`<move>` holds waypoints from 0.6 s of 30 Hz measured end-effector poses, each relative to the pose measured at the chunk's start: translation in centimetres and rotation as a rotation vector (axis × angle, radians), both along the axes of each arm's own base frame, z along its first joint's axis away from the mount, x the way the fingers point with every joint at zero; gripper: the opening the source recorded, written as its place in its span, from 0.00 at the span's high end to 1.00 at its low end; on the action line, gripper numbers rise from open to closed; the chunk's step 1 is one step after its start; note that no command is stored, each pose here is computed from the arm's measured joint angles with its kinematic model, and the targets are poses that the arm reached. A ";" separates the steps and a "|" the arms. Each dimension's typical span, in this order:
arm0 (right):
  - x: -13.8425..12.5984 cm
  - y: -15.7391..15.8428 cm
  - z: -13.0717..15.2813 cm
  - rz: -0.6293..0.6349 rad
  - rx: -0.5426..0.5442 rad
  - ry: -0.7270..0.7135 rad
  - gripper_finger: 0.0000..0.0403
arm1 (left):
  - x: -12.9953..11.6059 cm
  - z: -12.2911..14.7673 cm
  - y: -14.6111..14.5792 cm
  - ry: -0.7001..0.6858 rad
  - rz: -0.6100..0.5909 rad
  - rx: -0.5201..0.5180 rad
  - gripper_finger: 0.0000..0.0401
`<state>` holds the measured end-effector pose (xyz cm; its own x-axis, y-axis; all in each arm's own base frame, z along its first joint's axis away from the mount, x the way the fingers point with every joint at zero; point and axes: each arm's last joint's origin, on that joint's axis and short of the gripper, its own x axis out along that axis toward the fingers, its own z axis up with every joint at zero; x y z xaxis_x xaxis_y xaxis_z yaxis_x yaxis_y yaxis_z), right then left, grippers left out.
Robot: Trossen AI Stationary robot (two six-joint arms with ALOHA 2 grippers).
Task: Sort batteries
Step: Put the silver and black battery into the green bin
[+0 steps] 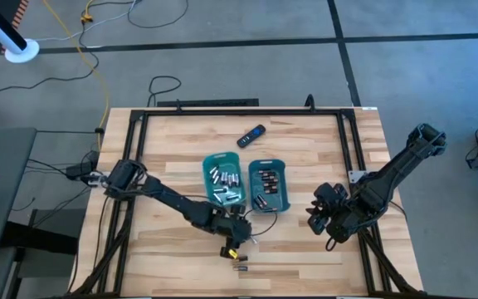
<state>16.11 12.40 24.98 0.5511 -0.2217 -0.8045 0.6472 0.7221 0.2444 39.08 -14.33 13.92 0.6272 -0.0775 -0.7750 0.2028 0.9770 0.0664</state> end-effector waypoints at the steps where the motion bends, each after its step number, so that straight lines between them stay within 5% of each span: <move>1: 0.0 0.0 0.0 -0.006 0.005 -0.002 0.57 | 0.2 0.1 0.2 -0.010 -0.011 -0.004 0.53; 18: 0.1 0.1 0.0 -0.046 0.044 -0.027 0.57 | 2.5 -2.1 1.0 -0.106 -0.141 -0.106 0.53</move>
